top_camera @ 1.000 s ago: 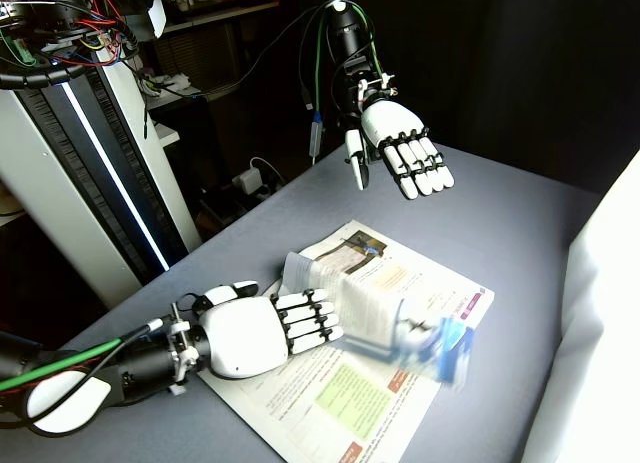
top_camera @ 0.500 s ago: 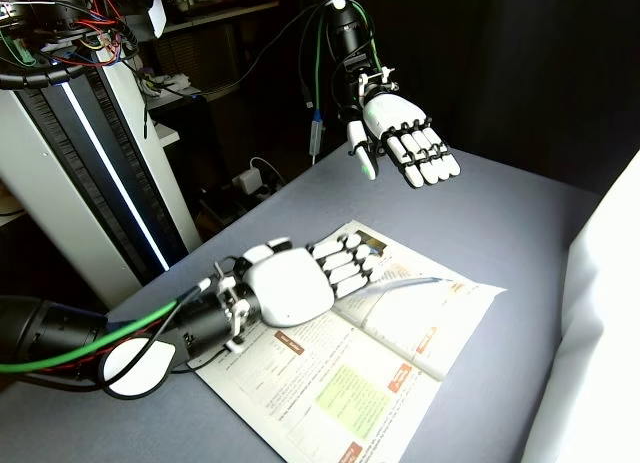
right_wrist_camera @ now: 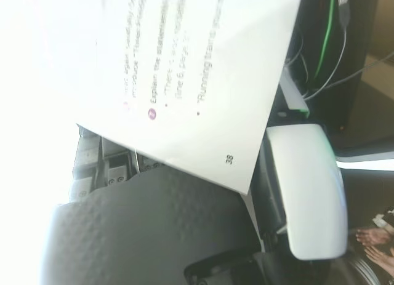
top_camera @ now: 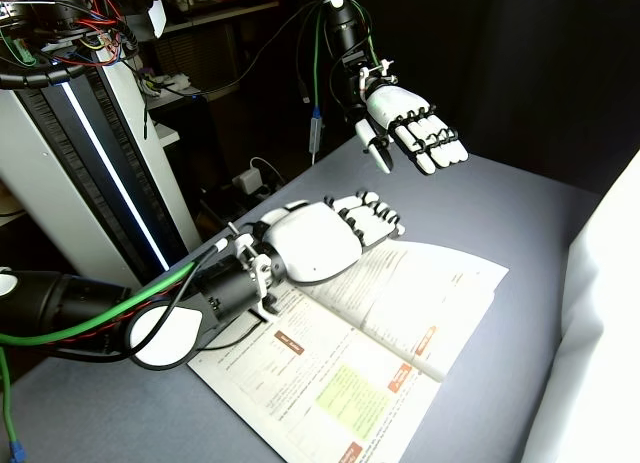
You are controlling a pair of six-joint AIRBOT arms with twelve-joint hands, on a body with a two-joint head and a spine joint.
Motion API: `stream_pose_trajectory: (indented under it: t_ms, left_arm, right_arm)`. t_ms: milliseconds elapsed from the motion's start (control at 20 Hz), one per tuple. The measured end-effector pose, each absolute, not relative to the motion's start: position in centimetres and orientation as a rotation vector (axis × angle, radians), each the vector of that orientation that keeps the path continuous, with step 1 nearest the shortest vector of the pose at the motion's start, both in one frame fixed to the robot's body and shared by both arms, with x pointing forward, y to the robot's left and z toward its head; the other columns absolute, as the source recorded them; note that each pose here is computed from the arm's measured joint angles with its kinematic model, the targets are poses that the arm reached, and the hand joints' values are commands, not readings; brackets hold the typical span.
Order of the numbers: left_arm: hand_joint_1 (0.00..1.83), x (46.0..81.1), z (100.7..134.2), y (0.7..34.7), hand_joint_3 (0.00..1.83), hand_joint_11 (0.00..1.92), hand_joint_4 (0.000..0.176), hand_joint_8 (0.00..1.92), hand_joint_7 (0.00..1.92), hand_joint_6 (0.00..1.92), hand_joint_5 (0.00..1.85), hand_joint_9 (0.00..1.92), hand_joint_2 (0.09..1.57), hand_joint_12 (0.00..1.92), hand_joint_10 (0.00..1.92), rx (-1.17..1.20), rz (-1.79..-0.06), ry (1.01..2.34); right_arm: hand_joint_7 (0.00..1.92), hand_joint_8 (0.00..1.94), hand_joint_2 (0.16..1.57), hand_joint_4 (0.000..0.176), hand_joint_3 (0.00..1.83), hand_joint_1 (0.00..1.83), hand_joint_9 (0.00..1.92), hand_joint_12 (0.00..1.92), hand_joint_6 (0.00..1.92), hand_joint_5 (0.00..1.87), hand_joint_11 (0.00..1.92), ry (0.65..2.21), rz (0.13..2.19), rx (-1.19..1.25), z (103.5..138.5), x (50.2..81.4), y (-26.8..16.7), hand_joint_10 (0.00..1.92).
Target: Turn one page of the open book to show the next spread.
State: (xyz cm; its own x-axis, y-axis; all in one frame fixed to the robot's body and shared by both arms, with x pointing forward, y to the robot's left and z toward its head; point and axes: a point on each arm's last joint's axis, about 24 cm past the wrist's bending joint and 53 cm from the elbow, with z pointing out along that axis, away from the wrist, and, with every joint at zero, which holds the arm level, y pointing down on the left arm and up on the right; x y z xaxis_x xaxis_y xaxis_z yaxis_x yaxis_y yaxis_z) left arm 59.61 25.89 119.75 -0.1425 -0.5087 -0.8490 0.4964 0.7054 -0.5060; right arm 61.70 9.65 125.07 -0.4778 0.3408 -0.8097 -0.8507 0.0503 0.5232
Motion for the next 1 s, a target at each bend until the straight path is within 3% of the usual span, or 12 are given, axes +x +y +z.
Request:
stream_pose_trajectory:
  t_ms: [50,100,200,250,300,350,400,500,550,650,700,1000]
  left_arm:
    - [0.08,59.7,119.6,25.9,0.0,0.0,0.05,0.0,0.0,0.0,0.0,0.0,1.28,0.0,0.0,-0.008,-0.871,1.482]
    - [0.08,59.7,119.5,25.8,0.0,0.0,0.051,0.0,0.0,0.0,0.0,0.0,1.28,0.0,0.0,-0.01,-0.876,1.484]
    - [0.07,59.6,119.5,25.4,0.0,0.0,0.051,0.0,0.0,0.0,0.0,0.0,1.28,0.0,0.0,-0.003,-0.889,1.483]
    - [0.35,59.6,119.4,25.4,0.03,0.0,0.0,0.0,0.0,0.0,0.02,0.0,1.47,0.0,0.0,-0.003,-0.888,1.488]
    - [0.34,59.6,119.3,25.5,0.01,0.0,0.0,0.01,0.11,0.01,0.07,0.18,1.5,0.82,0.05,-0.011,-0.889,1.487]
    - [0.41,59.6,119.2,25.4,0.0,0.0,0.0,0.0,0.02,0.0,0.01,0.03,1.5,0.16,0.01,-0.008,-0.888,1.488]
    - [0.42,59.6,119.1,25.3,0.0,0.0,0.046,0.0,0.0,0.0,0.0,0.01,1.5,0.03,0.0,-0.008,-0.892,1.491]
    - [0.41,59.6,119.2,25.3,0.0,0.01,0.034,0.0,0.0,0.0,0.0,0.0,1.53,0.02,0.0,-0.009,-0.893,1.49]
    - [0.43,59.6,119.2,25.3,0.0,0.0,0.0,0.0,0.0,0.0,0.0,0.0,1.53,0.0,0.0,-0.012,-0.896,1.487]
    - [0.49,59.5,118.9,24.8,0.0,0.0,0.0,0.0,0.0,0.0,0.0,0.0,1.53,0.0,0.0,-0.02,-0.917,1.483]
    - [0.47,59.4,118.7,24.6,0.0,0.0,0.024,0.0,0.0,0.0,0.0,0.0,1.54,0.0,0.0,-0.016,-0.924,1.491]
    - [0.39,59.7,118.1,24.5,0.0,0.0,0.035,0.0,0.0,0.0,0.0,0.0,1.54,0.0,0.0,-0.031,-0.936,1.501]
  right_arm:
    - [0.0,0.0,1.27,0.0,0.0,0.04,0.01,0.03,0.0,0.01,0.0,1.337,1.632,-0.544,126.8,61.6,9.5,0.0]
    - [0.03,0.0,1.25,0.0,0.0,0.01,0.1,0.32,0.02,0.08,0.0,1.298,1.649,-0.54,128.0,61.6,9.2,0.0]
    - [0.04,0.0,1.25,0.0,0.0,0.0,0.13,0.46,0.01,0.1,0.0,1.248,1.662,-0.533,129.7,61.4,7.7,0.0]
    - [0.01,0.0,1.25,0.0,0.0,0.0,0.08,0.29,0.01,0.05,0.0,1.246,1.644,-0.533,129.8,61.7,6.7,0.01]
    - [0.0,0.0,1.25,0.0,0.0,0.0,0.01,0.06,0.0,0.01,0.0,1.251,1.621,-0.529,129.8,62.0,5.8,0.0]
    - [0.0,0.0,1.25,0.0,0.0,0.0,0.0,0.01,0.0,0.0,0.0,1.256,1.596,-0.514,130.0,62.5,4.8,0.0]
    - [0.0,0.0,1.25,0.0,0.0,0.0,0.04,0.02,0.01,0.03,0.04,1.247,1.571,-0.498,130.4,62.9,3.6,0.02]
    - [0.0,0.0,1.25,0.0,0.0,0.0,0.0,0.0,0.0,0.0,0.0,1.248,1.549,-0.485,130.7,63.0,2.1,0.0]
    - [0.0,0.0,1.25,0.0,0.0,0.0,0.04,0.02,0.01,0.03,0.04,1.256,1.548,-0.484,130.7,62.8,2.1,0.02]
    - [0.0,0.0,1.22,0.0,0.0,0.08,0.0,0.0,0.0,0.0,0.0,1.284,1.54,-0.503,130.0,61.9,2.1,0.0]
    - [0.0,0.0,1.22,0.0,0.0,0.01,0.0,0.0,0.0,0.0,0.0,1.302,1.54,-0.51,129.2,61.5,2.0,0.0]
    - [0.0,0.0,1.29,0.0,0.02,0.0,0.0,0.0,0.0,0.0,0.0,1.516,1.379,-0.432,123.3,63.4,-2.6,0.0]
